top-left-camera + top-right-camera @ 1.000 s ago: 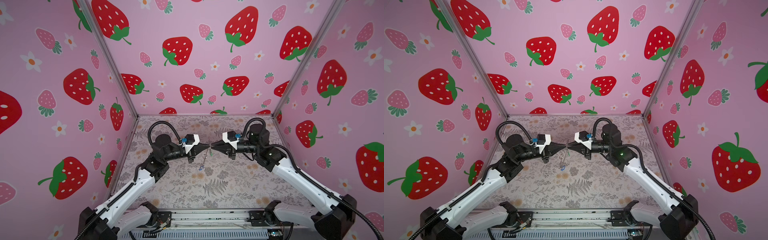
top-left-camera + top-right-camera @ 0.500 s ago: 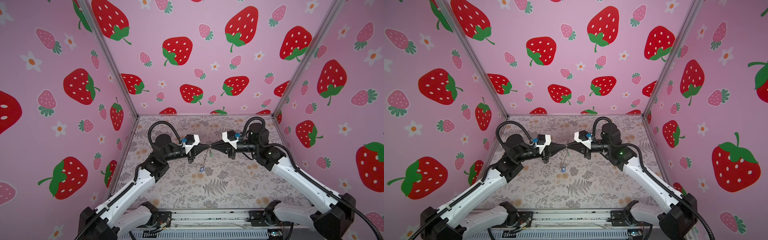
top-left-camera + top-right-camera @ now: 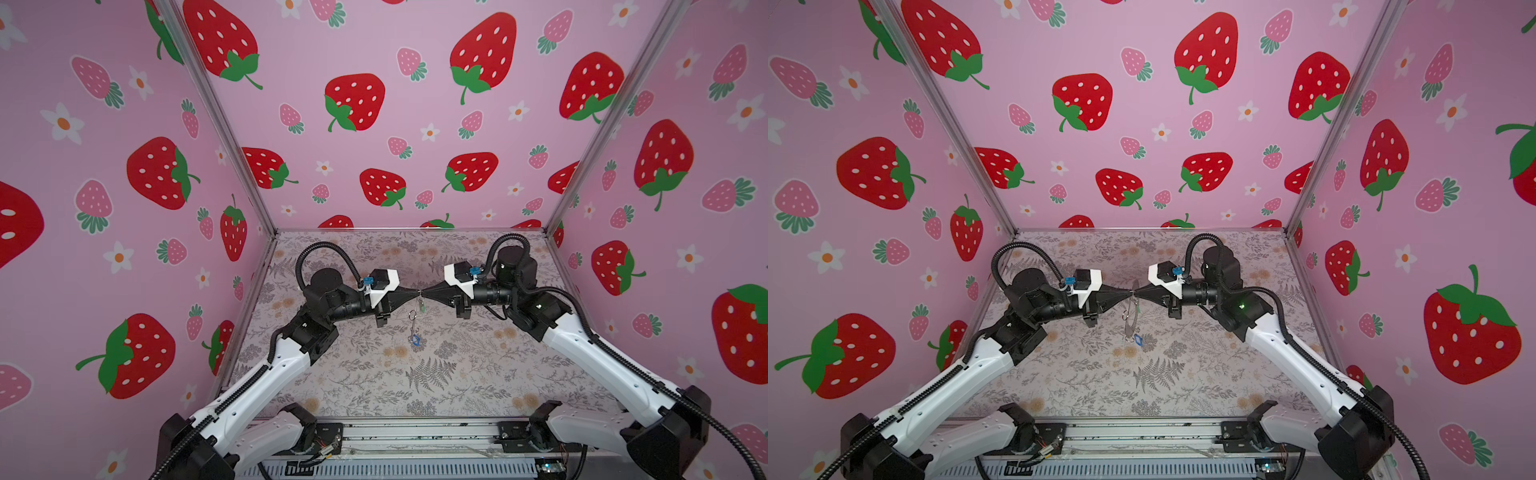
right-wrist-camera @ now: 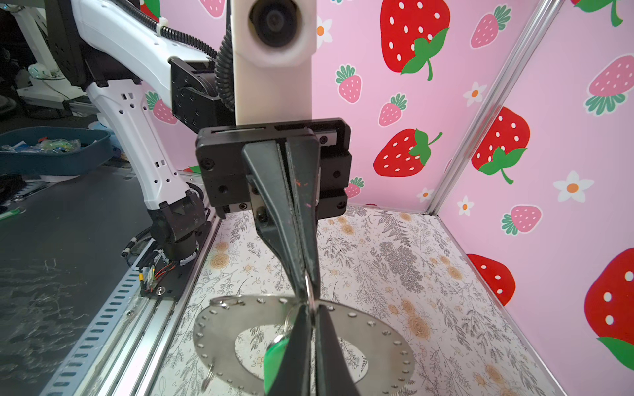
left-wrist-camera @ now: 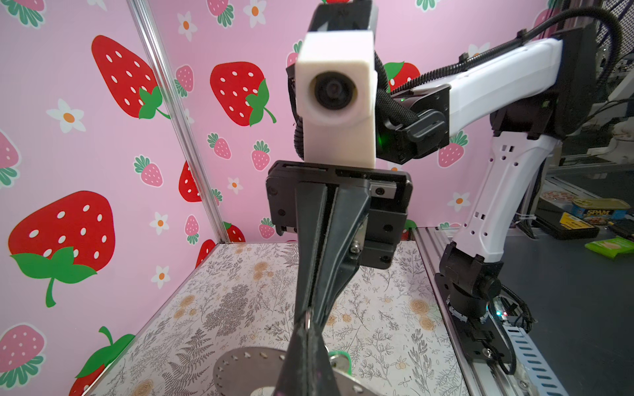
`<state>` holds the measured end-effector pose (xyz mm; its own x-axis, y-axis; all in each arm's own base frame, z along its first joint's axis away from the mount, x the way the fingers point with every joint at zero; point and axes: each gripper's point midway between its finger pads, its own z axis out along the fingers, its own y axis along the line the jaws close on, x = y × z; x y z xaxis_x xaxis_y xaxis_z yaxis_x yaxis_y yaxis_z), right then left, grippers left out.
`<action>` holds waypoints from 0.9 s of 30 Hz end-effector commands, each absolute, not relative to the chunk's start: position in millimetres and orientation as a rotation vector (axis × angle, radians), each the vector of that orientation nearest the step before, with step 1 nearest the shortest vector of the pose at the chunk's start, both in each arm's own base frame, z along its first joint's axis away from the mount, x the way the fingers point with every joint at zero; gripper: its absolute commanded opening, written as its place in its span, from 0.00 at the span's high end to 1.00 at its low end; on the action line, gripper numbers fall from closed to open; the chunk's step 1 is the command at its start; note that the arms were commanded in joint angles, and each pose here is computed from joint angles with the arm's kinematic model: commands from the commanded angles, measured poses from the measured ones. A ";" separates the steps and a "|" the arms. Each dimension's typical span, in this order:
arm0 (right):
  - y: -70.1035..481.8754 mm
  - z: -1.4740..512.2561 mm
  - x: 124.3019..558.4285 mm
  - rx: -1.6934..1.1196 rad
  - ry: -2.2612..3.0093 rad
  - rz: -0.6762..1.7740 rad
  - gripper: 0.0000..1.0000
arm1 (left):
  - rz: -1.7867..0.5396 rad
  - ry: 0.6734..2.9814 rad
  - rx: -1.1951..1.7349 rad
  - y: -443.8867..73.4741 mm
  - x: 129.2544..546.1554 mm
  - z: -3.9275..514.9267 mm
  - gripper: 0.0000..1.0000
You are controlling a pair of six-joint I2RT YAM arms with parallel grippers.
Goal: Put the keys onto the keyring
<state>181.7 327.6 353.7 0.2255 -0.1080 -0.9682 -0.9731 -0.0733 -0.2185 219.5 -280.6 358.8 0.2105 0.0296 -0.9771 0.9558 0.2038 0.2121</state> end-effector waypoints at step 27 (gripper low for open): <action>307.0 332.7 198.6 -1.476 1.466 0.861 1.00 | -0.216 1.211 1.498 -293.9 221.4 355.8 0.70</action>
